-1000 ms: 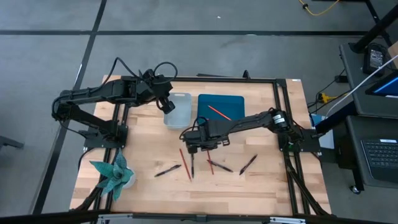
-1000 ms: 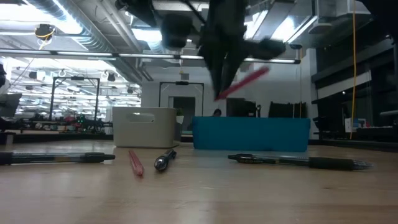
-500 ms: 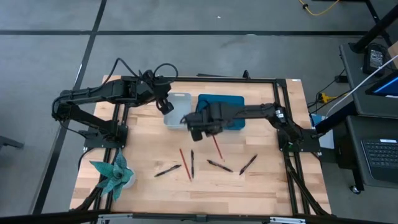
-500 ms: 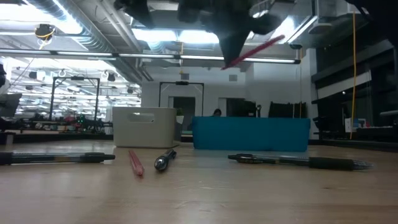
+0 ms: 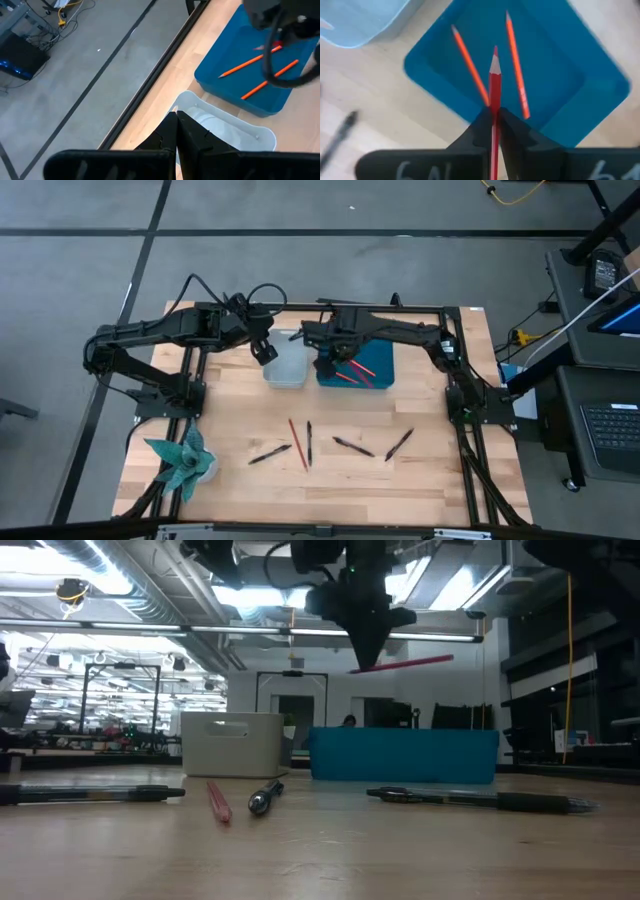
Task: Sort pens & pencils
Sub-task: Put the left red pencil into the blue bin
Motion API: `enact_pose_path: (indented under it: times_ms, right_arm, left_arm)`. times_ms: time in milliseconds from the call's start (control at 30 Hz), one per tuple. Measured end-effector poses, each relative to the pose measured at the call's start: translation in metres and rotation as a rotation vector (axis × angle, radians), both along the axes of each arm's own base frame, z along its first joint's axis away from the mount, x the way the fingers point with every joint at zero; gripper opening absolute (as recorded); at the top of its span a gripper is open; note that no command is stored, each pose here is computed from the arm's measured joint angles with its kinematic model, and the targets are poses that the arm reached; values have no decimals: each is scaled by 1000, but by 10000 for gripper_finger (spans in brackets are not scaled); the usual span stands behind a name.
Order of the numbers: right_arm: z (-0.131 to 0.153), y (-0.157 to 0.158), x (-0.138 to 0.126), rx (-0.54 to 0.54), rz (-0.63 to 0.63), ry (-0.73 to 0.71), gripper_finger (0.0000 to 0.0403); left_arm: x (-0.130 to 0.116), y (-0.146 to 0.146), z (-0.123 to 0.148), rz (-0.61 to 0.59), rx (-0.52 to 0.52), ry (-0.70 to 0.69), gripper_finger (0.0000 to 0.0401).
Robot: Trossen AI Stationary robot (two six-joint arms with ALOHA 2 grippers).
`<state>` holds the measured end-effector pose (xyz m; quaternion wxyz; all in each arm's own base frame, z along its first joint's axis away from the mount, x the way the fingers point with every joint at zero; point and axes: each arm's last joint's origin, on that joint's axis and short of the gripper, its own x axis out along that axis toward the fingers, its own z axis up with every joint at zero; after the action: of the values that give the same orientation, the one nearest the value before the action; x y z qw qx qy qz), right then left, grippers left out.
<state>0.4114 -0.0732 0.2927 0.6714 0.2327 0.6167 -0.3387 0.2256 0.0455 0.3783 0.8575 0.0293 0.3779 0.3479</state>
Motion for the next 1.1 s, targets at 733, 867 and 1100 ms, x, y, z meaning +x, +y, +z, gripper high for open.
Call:
enact_pose_path:
  times_ms: [733,867,1100]
  right_arm:
    - [-94,-70,-20,-24,286,205,27]
    - [-98,-78,-19,-45,327,186,27]
    - [-98,-89,-16,-65,395,131,27]
  left_arm:
    - [-1,-1,-1,42,-38,-27,0]
    - [0,-5,-1,31,-43,-34,0]
    - [1,-13,-1,25,-66,-61,0]
